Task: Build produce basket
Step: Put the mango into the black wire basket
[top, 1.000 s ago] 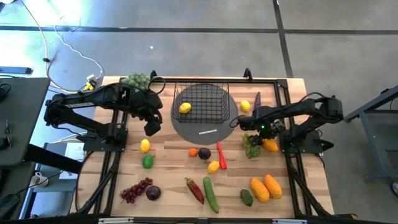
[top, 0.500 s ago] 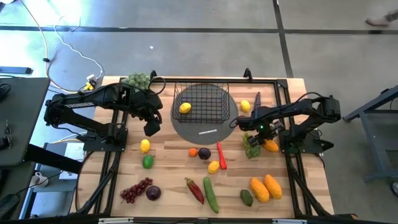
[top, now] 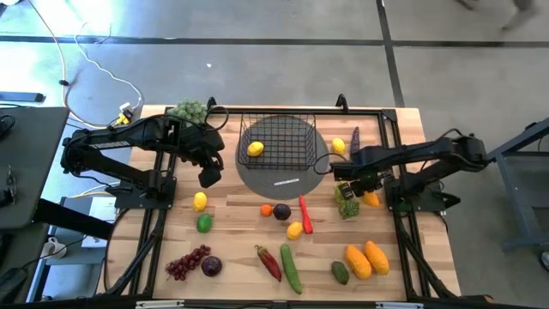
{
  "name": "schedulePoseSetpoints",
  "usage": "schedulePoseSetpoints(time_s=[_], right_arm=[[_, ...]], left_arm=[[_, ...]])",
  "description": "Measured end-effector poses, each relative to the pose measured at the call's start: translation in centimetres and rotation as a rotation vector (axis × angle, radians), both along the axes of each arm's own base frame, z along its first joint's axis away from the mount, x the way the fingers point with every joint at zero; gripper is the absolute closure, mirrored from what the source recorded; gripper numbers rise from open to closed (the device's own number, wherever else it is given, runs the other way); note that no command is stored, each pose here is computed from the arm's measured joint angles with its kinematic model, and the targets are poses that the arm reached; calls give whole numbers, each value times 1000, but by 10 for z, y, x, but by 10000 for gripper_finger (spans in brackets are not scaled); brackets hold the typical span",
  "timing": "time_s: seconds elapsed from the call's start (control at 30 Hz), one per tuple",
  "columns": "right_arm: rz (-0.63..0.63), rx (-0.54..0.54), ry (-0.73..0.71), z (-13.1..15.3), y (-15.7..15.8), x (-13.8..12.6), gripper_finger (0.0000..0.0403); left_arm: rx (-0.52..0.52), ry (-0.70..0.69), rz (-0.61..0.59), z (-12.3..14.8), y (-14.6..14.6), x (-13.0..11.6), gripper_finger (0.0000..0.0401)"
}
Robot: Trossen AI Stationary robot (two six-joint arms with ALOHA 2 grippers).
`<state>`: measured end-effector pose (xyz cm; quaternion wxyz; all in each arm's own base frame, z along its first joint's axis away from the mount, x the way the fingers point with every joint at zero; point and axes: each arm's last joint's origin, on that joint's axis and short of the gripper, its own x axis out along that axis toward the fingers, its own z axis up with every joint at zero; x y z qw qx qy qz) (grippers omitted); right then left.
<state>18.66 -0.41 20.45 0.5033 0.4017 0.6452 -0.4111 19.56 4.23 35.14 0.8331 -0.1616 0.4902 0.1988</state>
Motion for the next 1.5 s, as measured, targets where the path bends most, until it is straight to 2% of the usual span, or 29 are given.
schedulePoseSetpoints(time_s=[0.2, 0.43, 0.6, 0.77, 0.93, 1.13, 1.37, 1.5], right_arm=[[-34, -114, -143, 31, 7, 6, 284], [-9, -292, -320, 73, 5, 20, 284], [24, -431, -432, 101, -5, 29, 284], [61, -515, -557, 121, -20, 40, 284], [121, -572, -721, 133, -40, 54, 272], [174, -660, -879, 147, -66, 64, 278], [205, -724, -917, 150, -91, 67, 278], [247, -670, -929, 139, -104, 79, 278]], left_arm=[[9, 1, 6, 0, 1, 0, 178], [-5, -5, 38, 0, 1, 0, 178], [10, -8, 77, 0, 2, 0, 178], [15, -42, 126, 2, 3, 2, 178], [52, -79, 172, 4, 5, 5, 178], [99, -130, 237, 7, 11, 8, 178], [106, -172, 280, 9, 18, 9, 178], [102, -174, 301, 9, 21, 8, 178]])
